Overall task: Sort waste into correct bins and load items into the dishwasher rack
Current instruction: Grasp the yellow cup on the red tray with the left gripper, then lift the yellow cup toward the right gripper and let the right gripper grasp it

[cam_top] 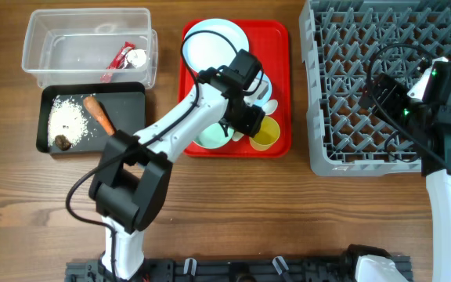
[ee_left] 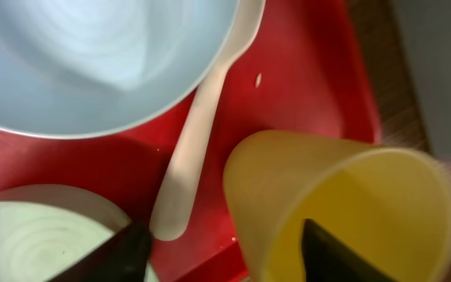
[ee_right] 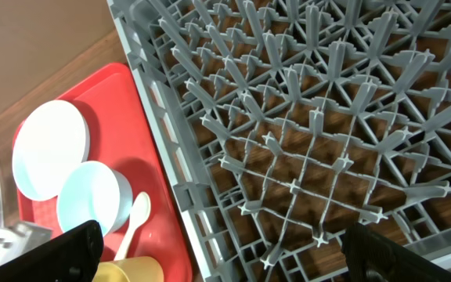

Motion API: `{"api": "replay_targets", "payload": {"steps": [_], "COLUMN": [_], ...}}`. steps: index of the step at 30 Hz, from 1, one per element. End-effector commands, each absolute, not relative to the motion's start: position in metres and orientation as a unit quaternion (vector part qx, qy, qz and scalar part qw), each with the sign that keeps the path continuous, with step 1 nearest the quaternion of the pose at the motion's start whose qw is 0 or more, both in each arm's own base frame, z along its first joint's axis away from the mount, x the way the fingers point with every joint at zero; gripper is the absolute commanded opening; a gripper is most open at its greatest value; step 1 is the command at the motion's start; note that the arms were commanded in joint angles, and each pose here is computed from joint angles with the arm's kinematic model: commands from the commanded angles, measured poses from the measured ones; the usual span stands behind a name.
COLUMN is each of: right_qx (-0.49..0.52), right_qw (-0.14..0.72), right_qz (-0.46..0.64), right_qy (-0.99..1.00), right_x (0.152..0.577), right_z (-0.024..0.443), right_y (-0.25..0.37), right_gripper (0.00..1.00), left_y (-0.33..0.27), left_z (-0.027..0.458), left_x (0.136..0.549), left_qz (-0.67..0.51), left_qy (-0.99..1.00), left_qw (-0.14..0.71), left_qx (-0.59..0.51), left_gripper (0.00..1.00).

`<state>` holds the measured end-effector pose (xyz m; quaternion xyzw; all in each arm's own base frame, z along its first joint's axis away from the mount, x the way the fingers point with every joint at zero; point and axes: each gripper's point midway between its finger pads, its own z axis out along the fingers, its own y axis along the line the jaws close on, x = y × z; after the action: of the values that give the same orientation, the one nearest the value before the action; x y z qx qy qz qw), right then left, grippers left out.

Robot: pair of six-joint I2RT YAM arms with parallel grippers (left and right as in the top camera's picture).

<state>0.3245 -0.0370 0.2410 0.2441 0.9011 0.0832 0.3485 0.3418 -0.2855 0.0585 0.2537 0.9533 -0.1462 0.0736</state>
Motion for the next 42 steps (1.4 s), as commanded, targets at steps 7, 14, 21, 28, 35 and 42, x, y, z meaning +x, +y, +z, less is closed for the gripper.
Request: {"api": "replay_targets", "payload": {"steps": [7, 14, 21, 28, 35, 42], "right_qx": [0.24, 0.132, 0.022, -0.209, -0.271, -0.294], "right_qw": [0.349, 0.355, 0.39, 0.444, 0.442, 0.426], "right_qz": [0.087, 0.135, 0.279, 0.469, 0.502, 0.526], "right_qy": [0.902, 0.916, 0.877, 0.734, 0.692, 0.675], "right_x": [0.326, 0.33, 0.341, 0.325, 0.327, 0.337], "right_z": [0.243, 0.248, 0.27, 0.314, 0.318, 0.305], "right_y": [-0.036, -0.008, 0.046, 0.132, 0.178, 0.21], "right_gripper": [1.0, 1.0, 1.0, 1.0, 1.0, 1.0], "left_y": [-0.285, -0.289, -0.274, -0.241, -0.241, -0.261], "left_z": [0.058, 0.122, 0.211, 0.275, 0.295, 0.295], "left_x": [0.348, 0.364, 0.37, 0.368, 0.358, 0.344], "left_qz": [-0.146, -0.245, -0.504, -0.661, -0.703, -0.706], "left_qy": [0.952, 0.938, 0.835, 0.715, 0.671, 0.665], "left_qw": [0.081, 0.111, 0.101, 0.103, 0.09, 0.069], "left_qx": [0.255, 0.217, 0.198, 0.204, 0.218, 0.236], "left_gripper": [0.04, 0.04, 0.04, 0.04, 0.04, 0.04]}}
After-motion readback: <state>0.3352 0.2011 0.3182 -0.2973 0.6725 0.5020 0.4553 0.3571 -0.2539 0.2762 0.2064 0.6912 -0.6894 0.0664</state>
